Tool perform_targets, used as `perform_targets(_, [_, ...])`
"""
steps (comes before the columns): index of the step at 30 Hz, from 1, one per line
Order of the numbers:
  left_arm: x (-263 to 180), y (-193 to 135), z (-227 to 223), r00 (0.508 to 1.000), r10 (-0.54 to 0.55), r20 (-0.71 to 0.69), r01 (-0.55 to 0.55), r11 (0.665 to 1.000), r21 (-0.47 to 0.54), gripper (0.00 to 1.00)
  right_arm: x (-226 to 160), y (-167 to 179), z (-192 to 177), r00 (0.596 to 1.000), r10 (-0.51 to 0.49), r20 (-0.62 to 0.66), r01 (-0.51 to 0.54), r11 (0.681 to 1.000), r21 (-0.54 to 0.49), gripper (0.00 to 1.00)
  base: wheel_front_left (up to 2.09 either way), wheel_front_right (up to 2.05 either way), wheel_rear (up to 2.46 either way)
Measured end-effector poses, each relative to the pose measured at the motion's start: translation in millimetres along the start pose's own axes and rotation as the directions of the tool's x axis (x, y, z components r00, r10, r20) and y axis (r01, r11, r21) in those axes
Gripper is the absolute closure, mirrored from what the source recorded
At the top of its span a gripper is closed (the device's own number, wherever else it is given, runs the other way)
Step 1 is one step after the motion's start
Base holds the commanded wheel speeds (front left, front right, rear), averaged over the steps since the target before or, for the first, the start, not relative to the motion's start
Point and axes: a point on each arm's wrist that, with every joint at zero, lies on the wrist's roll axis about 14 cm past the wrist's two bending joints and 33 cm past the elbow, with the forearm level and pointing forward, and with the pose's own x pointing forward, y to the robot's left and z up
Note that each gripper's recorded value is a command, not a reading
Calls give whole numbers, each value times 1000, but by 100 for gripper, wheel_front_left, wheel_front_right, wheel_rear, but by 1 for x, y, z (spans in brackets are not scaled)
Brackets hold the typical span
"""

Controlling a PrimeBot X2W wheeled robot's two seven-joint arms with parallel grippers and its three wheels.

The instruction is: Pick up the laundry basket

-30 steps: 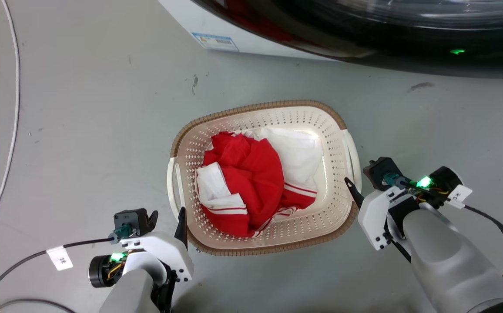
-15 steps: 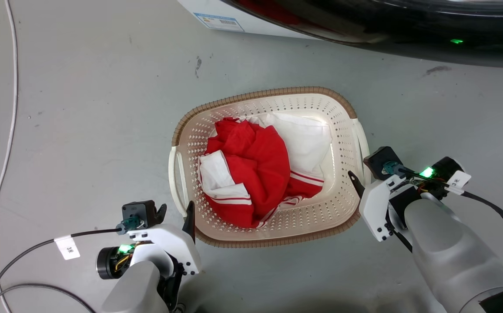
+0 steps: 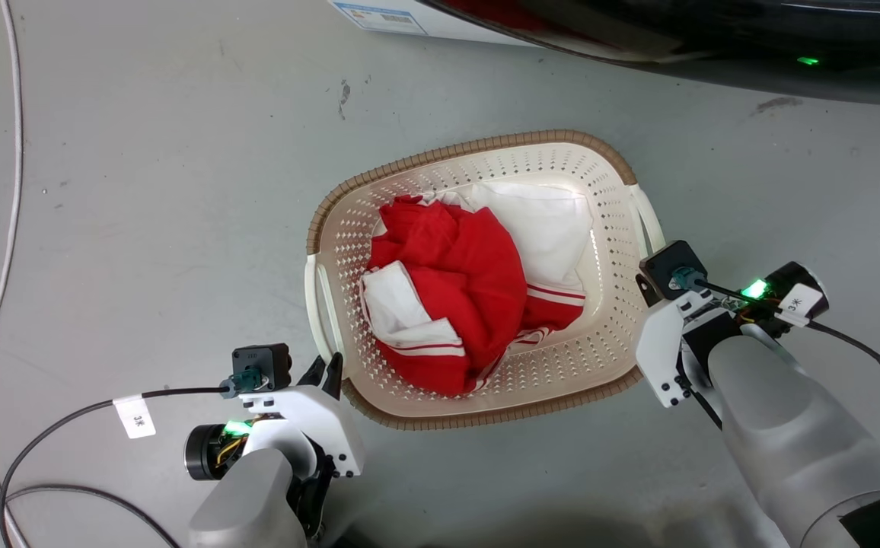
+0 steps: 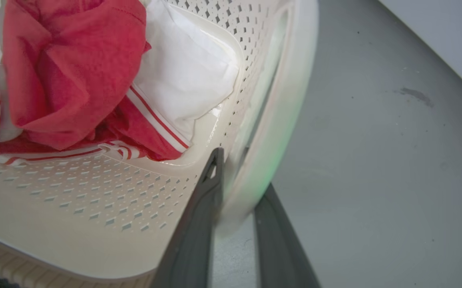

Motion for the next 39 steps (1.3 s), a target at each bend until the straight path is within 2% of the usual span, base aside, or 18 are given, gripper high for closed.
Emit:
perform_targets(14, [-10,-7,16,999,-10,46,10,1000,1,100,-21,-2,14,999,-30,26,30,1000,-4,100,0,0,0])
perform_targets(27, [-28,-26,33,993,-66,98,63,998,29,100,-68,-6,13,995,-100,30,100,995,22,100,0,0,0])
perform_targets(39, [-47,-46,57,978,-138,155,121,986,111,100,-115,-1,15,986,-158,56,155,987,50,100,0,0,0])
